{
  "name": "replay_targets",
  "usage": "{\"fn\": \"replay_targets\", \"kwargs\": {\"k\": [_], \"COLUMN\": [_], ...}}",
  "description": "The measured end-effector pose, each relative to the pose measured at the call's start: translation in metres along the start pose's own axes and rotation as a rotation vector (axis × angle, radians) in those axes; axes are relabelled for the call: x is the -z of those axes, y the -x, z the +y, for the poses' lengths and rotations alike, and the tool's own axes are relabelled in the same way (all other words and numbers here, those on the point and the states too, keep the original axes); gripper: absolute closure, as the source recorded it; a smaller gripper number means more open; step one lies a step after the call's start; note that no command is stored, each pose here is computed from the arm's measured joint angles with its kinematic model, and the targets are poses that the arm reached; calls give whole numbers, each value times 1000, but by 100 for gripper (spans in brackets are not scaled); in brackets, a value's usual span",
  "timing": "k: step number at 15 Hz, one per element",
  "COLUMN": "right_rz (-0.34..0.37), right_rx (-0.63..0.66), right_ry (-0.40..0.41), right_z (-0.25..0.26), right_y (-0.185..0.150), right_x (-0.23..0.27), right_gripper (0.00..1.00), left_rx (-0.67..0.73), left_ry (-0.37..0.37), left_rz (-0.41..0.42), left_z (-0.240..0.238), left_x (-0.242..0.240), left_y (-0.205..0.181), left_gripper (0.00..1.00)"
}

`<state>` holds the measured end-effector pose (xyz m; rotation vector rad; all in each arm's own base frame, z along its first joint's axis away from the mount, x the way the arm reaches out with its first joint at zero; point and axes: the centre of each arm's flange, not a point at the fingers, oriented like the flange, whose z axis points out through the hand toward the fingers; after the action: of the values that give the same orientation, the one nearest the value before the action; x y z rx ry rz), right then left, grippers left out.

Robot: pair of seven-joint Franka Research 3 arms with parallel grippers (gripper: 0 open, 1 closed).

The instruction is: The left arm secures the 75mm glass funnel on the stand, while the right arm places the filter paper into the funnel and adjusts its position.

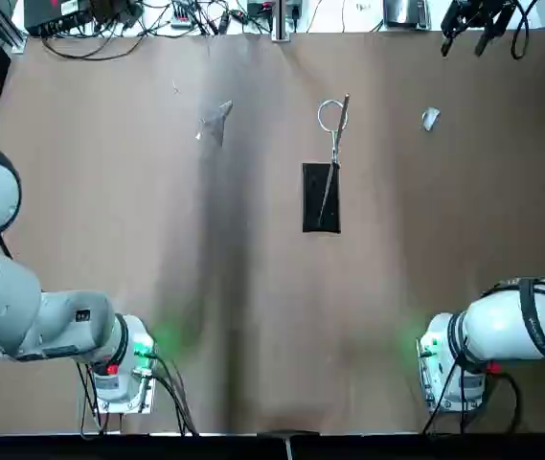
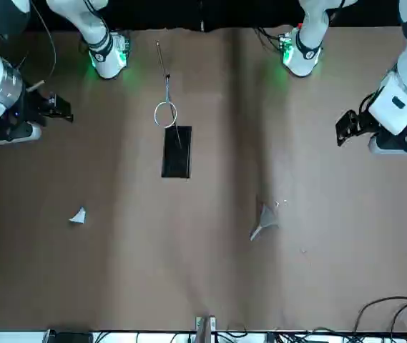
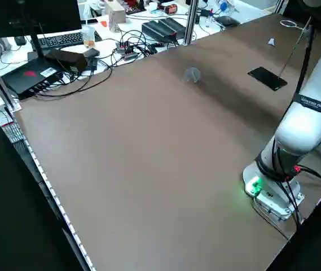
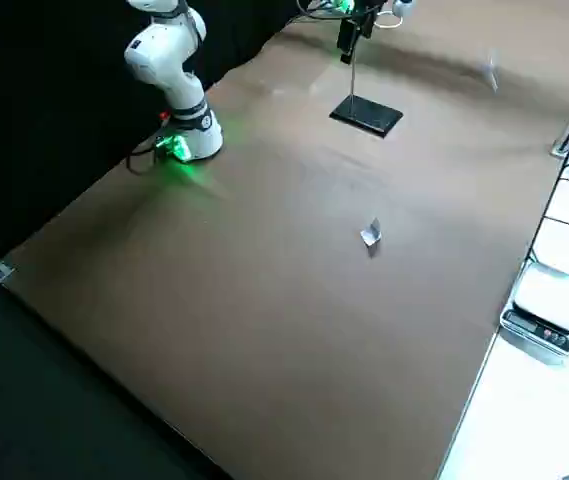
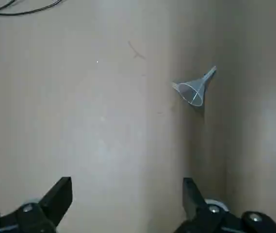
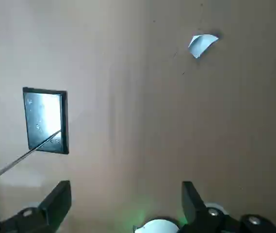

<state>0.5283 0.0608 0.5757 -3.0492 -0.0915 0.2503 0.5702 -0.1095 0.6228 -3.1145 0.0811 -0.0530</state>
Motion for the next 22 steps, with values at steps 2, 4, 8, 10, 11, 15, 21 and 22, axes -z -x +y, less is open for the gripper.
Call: {"fn": "replay_targets", "kwargs": {"k": [2,4,8,10,11,15,21,22], "right_rz": [0,2,2,2,2,-7,-16,-16], "right_rx": [-2,-2,-5,-5,-6,-20,-48,-48], "right_ry": [5,8,10,10,10,9,-76,-111], "right_z": [2,2,4,4,4,11,97,112], "right_y": [-1,-1,-1,-1,-1,-9,-42,-48], "right_x": [-2,-2,-2,-2,-2,-13,-57,-68], "right_gripper": [0,0,0,0,0,0,0,0], "left_rx": [1,2,45,120,164,285,584,648], "left_ry": [-1,-4,-10,-16,-18,-18,134,177], "left_rz": [0,-1,-33,-92,-123,-211,-106,-87], "left_z": [0,-1,-5,-8,-9,-11,-10,-7], "left_x": [2,6,0,-26,-43,-119,-222,-232], "left_y": [2,5,7,2,-4,-30,-45,-45], "left_gripper": [0,0,0,0,0,0,0,0]}}
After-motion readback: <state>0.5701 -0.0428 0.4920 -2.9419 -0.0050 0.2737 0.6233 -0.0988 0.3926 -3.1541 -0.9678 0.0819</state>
